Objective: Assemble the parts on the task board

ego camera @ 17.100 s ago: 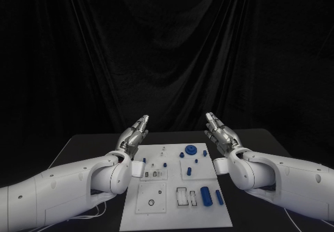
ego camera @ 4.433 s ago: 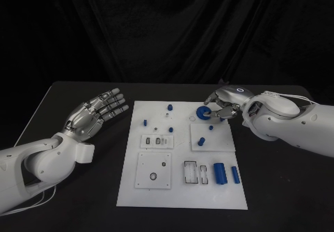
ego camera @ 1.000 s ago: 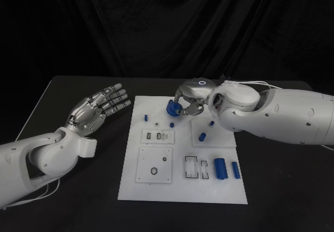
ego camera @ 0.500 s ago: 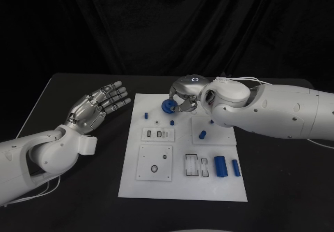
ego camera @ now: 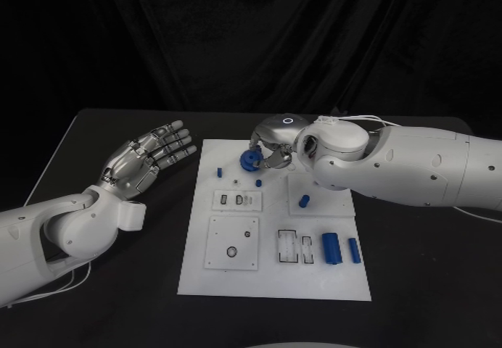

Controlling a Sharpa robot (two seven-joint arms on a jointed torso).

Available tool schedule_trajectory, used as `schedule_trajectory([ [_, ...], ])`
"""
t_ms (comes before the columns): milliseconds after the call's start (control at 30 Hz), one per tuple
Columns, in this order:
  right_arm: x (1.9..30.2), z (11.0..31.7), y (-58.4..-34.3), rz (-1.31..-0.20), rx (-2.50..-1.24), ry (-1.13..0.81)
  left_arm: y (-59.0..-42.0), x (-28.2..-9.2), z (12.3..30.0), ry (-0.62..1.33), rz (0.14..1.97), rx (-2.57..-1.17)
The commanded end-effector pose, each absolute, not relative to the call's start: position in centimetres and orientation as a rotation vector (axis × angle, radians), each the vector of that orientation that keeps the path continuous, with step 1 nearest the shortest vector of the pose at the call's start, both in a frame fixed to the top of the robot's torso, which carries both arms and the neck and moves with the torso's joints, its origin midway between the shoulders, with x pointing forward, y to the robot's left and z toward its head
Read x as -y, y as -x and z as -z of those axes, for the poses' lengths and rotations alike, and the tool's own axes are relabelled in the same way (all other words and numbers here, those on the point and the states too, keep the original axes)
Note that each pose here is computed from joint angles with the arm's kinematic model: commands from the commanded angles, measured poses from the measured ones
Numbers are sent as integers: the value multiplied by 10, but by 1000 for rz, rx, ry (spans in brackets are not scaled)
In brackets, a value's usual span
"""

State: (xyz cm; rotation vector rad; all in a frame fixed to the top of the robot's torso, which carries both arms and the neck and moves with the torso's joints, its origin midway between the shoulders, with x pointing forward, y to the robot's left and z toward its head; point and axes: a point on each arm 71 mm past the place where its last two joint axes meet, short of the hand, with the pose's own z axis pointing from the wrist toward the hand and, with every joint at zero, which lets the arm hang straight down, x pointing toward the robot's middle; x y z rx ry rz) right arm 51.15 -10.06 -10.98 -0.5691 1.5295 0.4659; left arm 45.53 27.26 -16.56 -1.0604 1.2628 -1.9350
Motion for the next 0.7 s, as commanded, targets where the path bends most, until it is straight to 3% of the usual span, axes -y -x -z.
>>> schedule_trajectory([
  [33,101,113,-512,-446,-1547,573,-455,-272,164,1044,1964,-1237],
  [700,109,115,-516,-417,-1556,544,-455,-273,166,1047,1963,-1240],
])
